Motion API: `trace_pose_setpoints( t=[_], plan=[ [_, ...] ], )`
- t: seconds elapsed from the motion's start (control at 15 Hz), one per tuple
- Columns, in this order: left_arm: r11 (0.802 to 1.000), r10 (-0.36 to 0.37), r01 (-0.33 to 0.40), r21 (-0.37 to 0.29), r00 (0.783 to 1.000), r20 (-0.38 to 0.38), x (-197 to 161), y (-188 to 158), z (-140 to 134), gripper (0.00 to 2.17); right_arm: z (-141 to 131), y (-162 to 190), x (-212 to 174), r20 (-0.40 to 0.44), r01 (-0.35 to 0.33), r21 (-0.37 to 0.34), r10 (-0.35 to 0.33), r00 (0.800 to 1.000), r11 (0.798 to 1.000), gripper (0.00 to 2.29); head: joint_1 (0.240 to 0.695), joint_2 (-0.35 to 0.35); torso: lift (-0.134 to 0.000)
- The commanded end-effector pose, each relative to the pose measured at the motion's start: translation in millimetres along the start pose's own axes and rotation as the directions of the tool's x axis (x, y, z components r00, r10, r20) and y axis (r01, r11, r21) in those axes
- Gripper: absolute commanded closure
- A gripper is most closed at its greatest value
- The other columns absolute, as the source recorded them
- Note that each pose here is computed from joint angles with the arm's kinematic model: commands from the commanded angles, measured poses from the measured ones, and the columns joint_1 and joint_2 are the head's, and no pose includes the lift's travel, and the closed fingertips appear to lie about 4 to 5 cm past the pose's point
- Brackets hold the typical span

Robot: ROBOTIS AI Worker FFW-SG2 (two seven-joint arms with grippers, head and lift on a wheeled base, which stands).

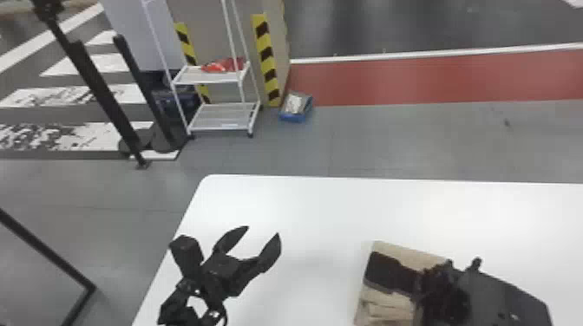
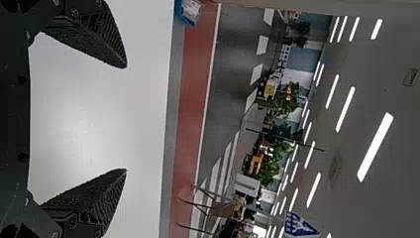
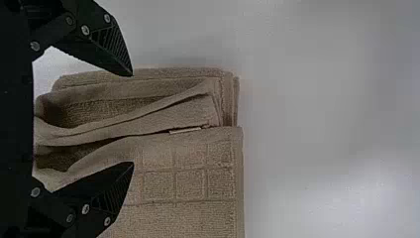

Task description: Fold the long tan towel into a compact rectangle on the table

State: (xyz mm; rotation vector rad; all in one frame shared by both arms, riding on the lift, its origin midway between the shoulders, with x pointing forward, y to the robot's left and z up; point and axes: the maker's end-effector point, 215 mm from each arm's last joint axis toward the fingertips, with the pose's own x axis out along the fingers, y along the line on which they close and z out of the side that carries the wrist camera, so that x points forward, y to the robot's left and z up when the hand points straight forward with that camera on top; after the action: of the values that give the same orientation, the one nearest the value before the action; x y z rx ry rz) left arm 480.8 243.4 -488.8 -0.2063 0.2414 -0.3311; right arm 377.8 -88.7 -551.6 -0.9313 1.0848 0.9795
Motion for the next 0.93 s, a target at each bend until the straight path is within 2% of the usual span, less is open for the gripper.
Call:
trace_pose_setpoints(
  t=[0.0,0.87],
  plan=[
    [1.0,-0.001,0.001,0.0,1.0,0.0,-0.1,0.0,0.3,0.15,-1.6,0.5,2.3,-0.012,0.005,-0.003,-0.005,1.0,1.0,0.29,0.695,0.201,0.0],
    [1.0,-0.004,0.004,-0.001,1.0,0.001,-0.1,-0.6,0.4,0.15,-3.0,-5.3,3.3,-0.034,0.038,-0.008,-0.038,0.999,0.999,0.41,0.695,0.198,0.0]
  ],
)
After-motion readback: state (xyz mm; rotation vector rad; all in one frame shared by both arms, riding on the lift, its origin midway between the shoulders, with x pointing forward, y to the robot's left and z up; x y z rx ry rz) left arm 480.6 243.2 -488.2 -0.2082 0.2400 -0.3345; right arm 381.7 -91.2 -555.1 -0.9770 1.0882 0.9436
